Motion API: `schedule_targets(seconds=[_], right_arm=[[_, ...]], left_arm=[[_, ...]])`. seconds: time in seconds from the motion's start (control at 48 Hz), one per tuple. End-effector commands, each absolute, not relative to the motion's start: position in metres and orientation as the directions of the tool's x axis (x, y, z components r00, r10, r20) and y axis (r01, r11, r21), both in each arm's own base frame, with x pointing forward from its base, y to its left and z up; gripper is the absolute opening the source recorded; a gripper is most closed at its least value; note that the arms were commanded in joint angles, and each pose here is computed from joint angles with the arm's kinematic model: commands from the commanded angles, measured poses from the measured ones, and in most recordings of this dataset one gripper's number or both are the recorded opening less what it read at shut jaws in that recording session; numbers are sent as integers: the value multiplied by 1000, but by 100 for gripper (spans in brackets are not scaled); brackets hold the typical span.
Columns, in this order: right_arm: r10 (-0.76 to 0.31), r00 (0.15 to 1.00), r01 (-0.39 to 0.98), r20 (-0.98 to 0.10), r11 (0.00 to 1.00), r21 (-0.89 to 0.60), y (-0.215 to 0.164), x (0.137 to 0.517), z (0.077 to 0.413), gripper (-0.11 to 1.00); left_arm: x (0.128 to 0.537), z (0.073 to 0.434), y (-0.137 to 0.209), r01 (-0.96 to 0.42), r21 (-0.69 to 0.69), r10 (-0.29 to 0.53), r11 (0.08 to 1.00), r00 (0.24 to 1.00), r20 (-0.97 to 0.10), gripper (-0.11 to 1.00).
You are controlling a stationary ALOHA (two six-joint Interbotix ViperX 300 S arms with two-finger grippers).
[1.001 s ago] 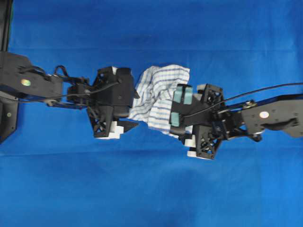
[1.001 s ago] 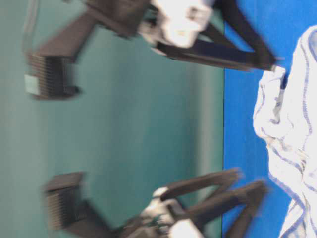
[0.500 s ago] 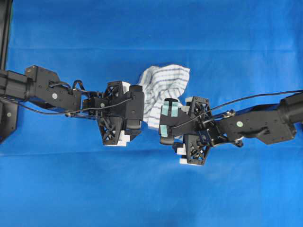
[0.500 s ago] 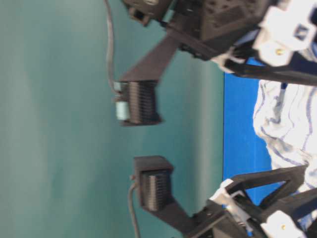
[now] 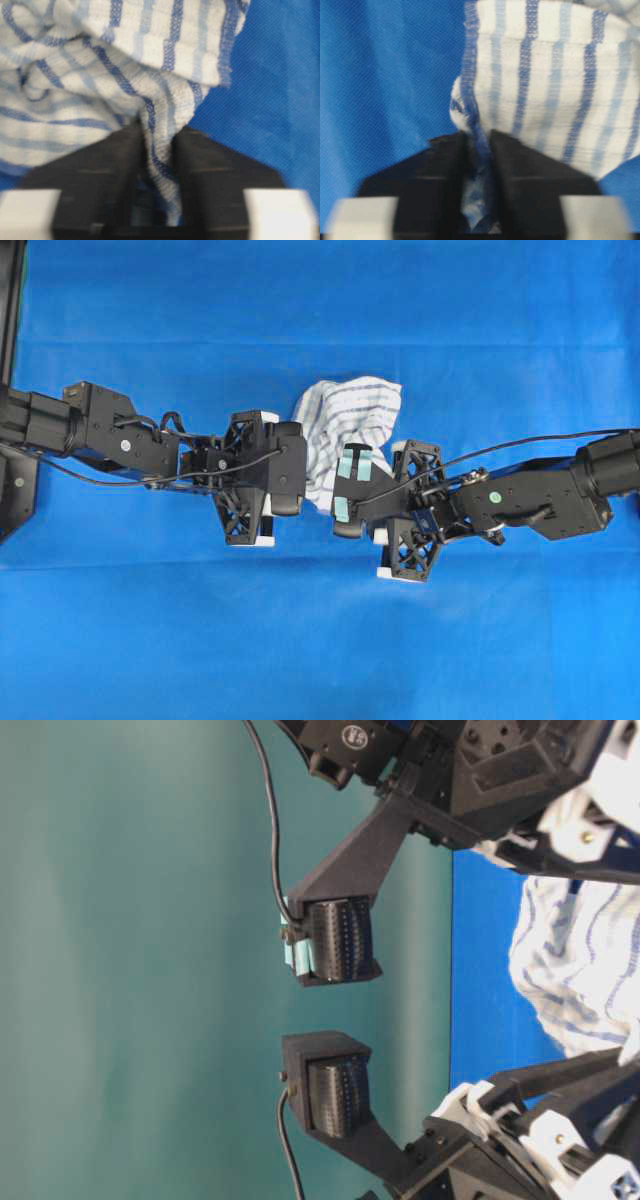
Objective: Lift the towel with both arms.
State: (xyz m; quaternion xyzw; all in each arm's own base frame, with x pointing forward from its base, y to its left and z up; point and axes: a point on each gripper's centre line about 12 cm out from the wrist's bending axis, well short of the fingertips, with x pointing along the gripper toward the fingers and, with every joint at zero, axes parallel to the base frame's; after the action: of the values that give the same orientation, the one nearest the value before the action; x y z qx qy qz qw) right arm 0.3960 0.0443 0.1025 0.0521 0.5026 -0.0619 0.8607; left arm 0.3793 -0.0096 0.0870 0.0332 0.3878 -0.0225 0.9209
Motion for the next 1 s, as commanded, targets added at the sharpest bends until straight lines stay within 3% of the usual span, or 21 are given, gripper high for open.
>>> schedule_targets(seconds=[0.0,0.063,0.292,0.605,0.98], right_arm=[[-52,514,166,-856,985,40,42,400,113,16],[-52,516,166,-855,985,41,42,400,114,4],[-44,571,165,-820,984,62,42,403,139,4],[-53,686,180,-726,979,99,38,400,221,4],[-139,769,239,-624,968,78,12,379,322,4]], left_arm=[[381,94,-11,68,42,-18,997,707,-707,11],[381,94,-11,68,41,-18,997,700,-714,5],[376,112,-11,71,40,-20,997,688,-725,5],[359,205,-11,70,38,-26,997,738,-674,5],[330,307,-9,68,46,-27,997,806,-591,5]])
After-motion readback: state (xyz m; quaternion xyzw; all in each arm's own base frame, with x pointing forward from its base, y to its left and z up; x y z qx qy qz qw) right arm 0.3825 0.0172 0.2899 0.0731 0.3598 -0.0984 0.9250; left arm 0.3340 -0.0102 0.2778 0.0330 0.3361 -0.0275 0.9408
